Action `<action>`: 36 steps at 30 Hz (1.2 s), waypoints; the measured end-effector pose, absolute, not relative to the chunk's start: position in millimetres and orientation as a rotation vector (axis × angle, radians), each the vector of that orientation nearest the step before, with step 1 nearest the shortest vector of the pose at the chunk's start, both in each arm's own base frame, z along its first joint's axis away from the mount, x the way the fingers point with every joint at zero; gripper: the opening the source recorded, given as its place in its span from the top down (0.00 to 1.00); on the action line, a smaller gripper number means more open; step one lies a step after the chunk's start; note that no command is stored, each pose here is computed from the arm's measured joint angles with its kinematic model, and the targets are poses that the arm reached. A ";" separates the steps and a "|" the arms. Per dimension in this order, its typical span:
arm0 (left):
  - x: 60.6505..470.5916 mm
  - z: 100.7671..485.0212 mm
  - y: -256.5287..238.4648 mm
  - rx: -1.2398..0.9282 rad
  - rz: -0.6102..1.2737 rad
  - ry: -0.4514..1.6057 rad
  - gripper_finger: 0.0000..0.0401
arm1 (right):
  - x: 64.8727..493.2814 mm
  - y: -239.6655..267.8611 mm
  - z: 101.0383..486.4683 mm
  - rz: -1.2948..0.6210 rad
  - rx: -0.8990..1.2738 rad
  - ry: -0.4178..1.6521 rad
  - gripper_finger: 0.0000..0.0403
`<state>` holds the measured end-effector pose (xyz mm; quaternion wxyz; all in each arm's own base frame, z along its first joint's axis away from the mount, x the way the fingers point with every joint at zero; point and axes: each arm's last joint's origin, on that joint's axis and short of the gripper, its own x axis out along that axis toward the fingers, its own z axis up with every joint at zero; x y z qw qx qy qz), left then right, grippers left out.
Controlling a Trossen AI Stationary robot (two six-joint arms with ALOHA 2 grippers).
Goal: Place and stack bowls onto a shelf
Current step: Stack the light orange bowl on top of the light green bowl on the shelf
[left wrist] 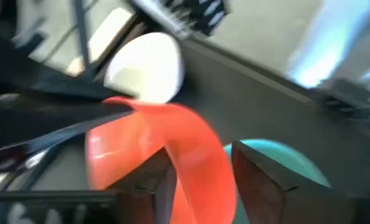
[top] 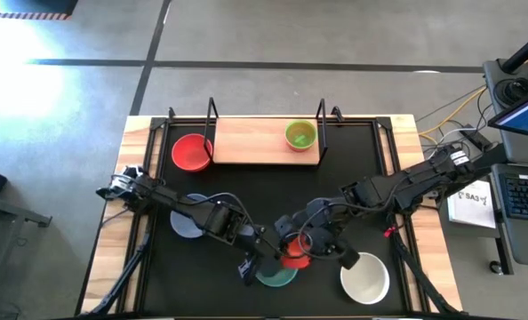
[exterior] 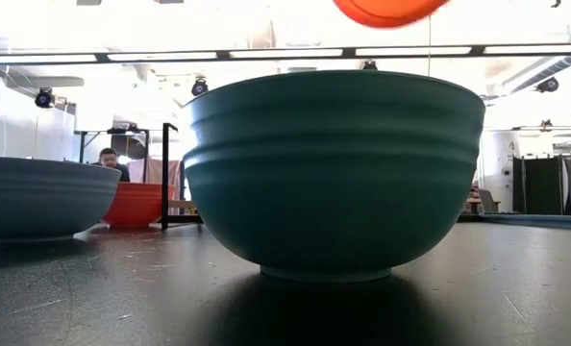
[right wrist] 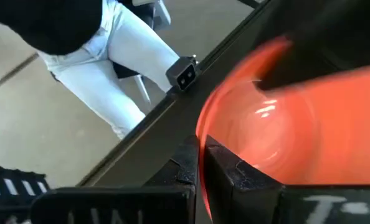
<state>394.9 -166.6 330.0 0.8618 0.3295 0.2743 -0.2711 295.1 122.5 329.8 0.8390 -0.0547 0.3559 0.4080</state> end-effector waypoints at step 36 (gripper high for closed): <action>379.6 308.7 -83.6 0.418 0.338 1.061 0.48 | 276.6 -23.7 339.4 -0.008 -0.064 0.992 0.98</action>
